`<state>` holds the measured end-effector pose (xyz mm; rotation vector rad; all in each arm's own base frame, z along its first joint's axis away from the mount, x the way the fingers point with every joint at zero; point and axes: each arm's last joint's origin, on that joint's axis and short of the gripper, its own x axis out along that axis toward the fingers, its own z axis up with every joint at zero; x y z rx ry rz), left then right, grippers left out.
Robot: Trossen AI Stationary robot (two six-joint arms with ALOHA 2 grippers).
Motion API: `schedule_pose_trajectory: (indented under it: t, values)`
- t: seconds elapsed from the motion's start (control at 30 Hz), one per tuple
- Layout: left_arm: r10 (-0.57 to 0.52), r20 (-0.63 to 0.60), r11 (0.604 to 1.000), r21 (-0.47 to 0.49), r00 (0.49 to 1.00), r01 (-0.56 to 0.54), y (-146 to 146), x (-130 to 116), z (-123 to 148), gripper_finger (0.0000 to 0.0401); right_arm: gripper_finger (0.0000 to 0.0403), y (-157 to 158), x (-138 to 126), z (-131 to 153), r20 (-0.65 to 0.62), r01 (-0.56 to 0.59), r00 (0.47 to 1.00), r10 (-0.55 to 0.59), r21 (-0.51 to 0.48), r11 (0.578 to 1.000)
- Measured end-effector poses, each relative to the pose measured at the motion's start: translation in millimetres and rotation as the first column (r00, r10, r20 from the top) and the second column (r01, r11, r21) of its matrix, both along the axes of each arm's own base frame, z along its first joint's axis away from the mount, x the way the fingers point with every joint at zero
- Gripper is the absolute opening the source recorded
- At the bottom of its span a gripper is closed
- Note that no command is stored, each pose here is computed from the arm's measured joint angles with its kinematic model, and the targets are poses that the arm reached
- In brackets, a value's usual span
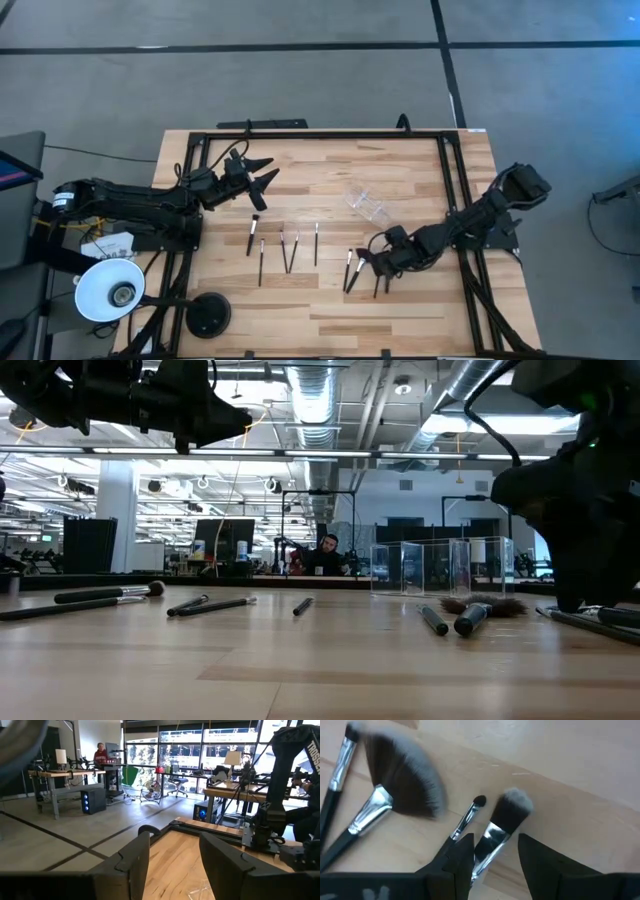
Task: Put items in baskets/containers
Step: Put the foundation brush into the transparent organizer
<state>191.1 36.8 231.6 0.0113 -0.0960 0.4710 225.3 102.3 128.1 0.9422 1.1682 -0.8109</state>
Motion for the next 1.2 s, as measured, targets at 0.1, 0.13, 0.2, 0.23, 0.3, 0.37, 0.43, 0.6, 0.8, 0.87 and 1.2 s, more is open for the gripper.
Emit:
schedule_pose_trajectory:
  t: [0.1, 0.13, 0.2, 0.23, 0.3, 0.37, 0.43, 0.6, 0.8, 0.87, 1.2]
  values:
    - [0.000, 0.000, 1.000, 0.000, 1.000, 0.000, 0.0, 0.0, 0.0, 0.0170, 0.0136, -4.9, 1.2, -2.9, -0.038, -0.045, 0.998, 0.044, -0.014, 0.999]
    - [0.000, 0.000, 1.000, 0.000, 1.000, 0.000, 0.0, 0.0, 0.0, 0.0170, 0.0131, -5.9, 1.1, -3.1, -0.045, -0.056, 0.997, 0.056, -0.016, 0.998]
    - [0.000, 0.000, 1.000, 0.000, 1.000, 0.000, 0.0, 0.0, 0.0, 0.0170, 0.0117, -7.5, 1.2, -3.4, -0.054, -0.088, 0.995, 0.087, -0.023, 0.996]
    - [0.000, 0.000, 1.000, 0.000, 1.000, 0.000, 0.0, 0.0, 0.0, 0.0170, 0.0108, -8.0, 1.1, -3.5, -0.056, -0.106, 0.993, 0.105, -0.026, 0.994]
    - [0.000, 0.000, 1.000, 0.000, 1.000, 0.000, 0.0, 0.0, 0.0, 0.0170, 0.0086, -8.3, 0.5, -3.5, -0.058, -0.143, 0.988, 0.141, -0.032, 0.989]
    - [0.000, 0.000, 1.000, 0.000, 1.000, 0.000, 0.0, 0.0, 0.0, 0.0170, 0.0061, -8.6, 0.1, -3.8, -0.061, -0.167, 0.985, 0.164, -0.040, 0.985]
    - [0.000, 0.000, 1.000, 0.000, 1.000, 0.000, 0.0, 0.0, 0.0, 0.0170, 0.0037, -8.7, 0.3, -3.8, -0.060, -0.185, 0.981, 0.182, -0.049, 0.982]
    - [0.000, 0.000, 1.000, 0.000, 1.000, 0.000, 0.0, 0.0, 0.0, 0.0170, 0.0016, -8.8, 1.0, -3.2, -0.054, -0.228, 0.973, 0.225, -0.063, 0.972]
    - [0.000, 0.000, 1.000, 0.000, 1.000, 0.000, 0.0, 0.0, 0.0, 0.0170, 0.0030, -9.3, -2.3, 8.1, -0.001, -0.225, 0.974, 0.225, -0.069, 0.972]
    - [-0.001, 0.000, 1.000, 0.000, 1.000, 0.001, 0.0, 0.0, 0.0, 0.0170, 0.0016, -10.9, -3.3, 20.2, 0.058, -0.214, 0.974, 0.218, -0.071, 0.974]
    - [-0.001, 0.000, 1.000, 0.000, 1.000, 0.001, 0.0, 0.0, 0.0, 0.0170, 0.0016, -31.0, -23.9, 98.0, 0.289, -0.152, 0.888, 0.358, -0.552, 0.820]
